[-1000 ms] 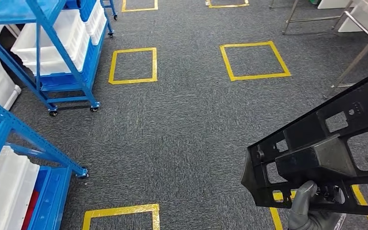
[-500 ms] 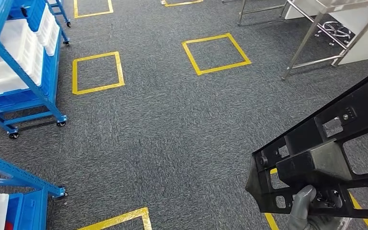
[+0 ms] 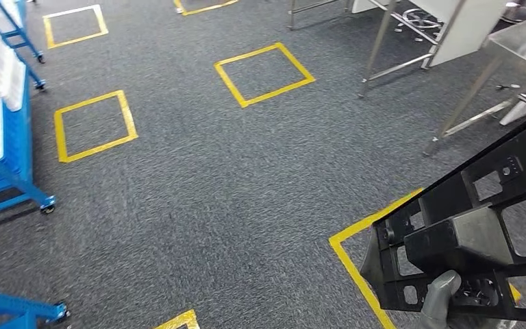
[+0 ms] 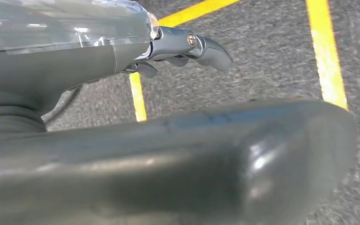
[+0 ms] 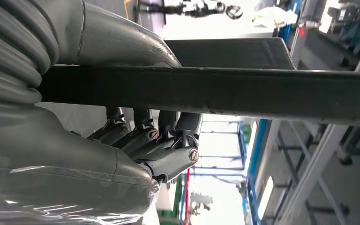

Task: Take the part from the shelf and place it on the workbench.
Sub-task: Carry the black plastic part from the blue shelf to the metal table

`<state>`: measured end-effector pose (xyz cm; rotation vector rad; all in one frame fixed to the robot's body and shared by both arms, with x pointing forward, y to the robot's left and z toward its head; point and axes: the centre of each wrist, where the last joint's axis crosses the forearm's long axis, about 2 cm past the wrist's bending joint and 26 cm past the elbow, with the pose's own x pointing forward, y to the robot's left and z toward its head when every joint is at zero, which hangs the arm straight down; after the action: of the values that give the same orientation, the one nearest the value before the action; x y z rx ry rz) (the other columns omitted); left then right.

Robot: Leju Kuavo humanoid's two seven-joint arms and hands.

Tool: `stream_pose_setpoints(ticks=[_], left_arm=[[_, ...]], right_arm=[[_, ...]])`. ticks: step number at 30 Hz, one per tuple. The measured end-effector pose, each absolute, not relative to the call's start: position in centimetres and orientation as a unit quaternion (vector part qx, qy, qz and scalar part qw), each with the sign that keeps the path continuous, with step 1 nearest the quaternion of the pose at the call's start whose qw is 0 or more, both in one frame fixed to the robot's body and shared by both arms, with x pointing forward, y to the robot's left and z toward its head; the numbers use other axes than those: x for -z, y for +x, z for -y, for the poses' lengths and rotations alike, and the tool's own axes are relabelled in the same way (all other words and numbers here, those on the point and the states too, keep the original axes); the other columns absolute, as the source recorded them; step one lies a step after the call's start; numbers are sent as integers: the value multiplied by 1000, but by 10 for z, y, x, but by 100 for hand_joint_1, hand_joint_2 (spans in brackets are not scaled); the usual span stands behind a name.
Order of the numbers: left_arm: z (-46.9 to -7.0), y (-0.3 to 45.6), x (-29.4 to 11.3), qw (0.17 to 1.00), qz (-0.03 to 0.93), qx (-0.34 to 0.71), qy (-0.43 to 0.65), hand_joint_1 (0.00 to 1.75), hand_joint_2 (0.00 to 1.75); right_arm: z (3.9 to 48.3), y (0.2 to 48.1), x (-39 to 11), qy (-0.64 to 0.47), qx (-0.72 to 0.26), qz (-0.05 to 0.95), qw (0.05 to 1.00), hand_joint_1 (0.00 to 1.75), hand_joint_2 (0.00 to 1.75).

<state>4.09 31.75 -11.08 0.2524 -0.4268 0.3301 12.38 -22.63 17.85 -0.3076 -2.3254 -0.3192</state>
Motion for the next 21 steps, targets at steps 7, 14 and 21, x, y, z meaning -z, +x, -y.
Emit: stream_pose_setpoints(ticks=[7,14,21], left_arm=[[-318,42,111,947,211,-196,141,0,0],[-317,38,111,946,200,-206,148,0,0],[-322,43,110,947,200,-204,147,0,0]], right_arm=[[219,128,-180,-99,113,916,372,175,175],[215,126,-179,-114,107,914,374,175,175],[207,122,-175,-131,90,911,380,175,175]])
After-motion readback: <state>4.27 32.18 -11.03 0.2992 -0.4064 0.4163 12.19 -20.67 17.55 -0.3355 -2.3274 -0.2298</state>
